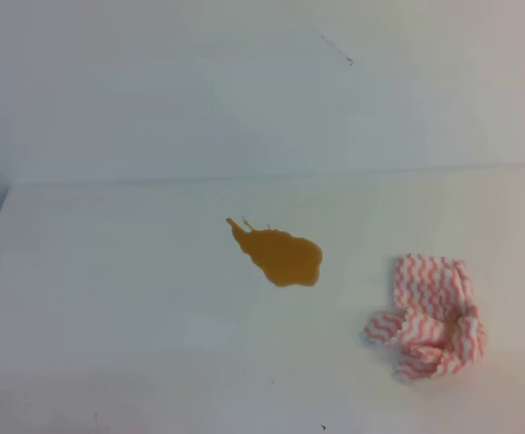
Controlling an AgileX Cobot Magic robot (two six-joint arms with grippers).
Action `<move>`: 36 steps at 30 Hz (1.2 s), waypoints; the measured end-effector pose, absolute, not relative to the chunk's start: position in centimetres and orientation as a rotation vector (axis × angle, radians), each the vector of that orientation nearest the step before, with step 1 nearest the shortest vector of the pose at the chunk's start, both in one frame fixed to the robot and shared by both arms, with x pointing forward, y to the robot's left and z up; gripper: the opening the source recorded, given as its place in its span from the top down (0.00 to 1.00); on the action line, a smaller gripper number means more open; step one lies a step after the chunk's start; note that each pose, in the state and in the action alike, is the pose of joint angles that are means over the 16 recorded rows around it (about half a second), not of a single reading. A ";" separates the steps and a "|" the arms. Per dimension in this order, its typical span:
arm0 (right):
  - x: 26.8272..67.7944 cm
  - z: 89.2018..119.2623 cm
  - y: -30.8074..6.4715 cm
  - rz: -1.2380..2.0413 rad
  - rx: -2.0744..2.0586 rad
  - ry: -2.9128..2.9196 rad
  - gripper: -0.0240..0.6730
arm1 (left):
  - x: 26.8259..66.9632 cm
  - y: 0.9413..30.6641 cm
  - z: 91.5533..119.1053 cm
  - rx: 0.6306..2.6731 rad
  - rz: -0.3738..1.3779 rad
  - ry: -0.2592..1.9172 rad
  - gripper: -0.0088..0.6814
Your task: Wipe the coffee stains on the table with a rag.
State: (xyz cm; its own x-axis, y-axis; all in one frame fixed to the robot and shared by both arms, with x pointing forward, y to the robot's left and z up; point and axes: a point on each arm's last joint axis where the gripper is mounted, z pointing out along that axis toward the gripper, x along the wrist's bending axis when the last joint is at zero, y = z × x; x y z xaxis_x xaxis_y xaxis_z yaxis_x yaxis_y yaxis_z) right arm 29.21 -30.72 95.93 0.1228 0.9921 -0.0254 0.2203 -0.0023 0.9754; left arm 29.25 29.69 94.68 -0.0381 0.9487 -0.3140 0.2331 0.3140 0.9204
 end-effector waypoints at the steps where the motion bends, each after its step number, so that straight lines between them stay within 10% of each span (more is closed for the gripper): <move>1: 29.2 95.9 -30.7 0.994 1.418 1.279 0.97 | 29.3 29.7 94.7 1.130 0.843 1.515 0.99; 36: 29.2 95.9 -30.7 1.001 1.406 1.272 0.97 | 29.3 29.7 94.7 1.130 0.843 1.515 0.99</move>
State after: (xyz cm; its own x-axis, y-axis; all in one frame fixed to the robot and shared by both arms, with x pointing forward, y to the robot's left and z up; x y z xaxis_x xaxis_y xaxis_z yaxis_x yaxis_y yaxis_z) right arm 29.24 -30.71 95.90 0.1204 0.9924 -0.0258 0.2081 0.0002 0.9781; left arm 29.25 29.69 94.68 -0.0381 0.9487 -0.3140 0.2331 0.3140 0.9204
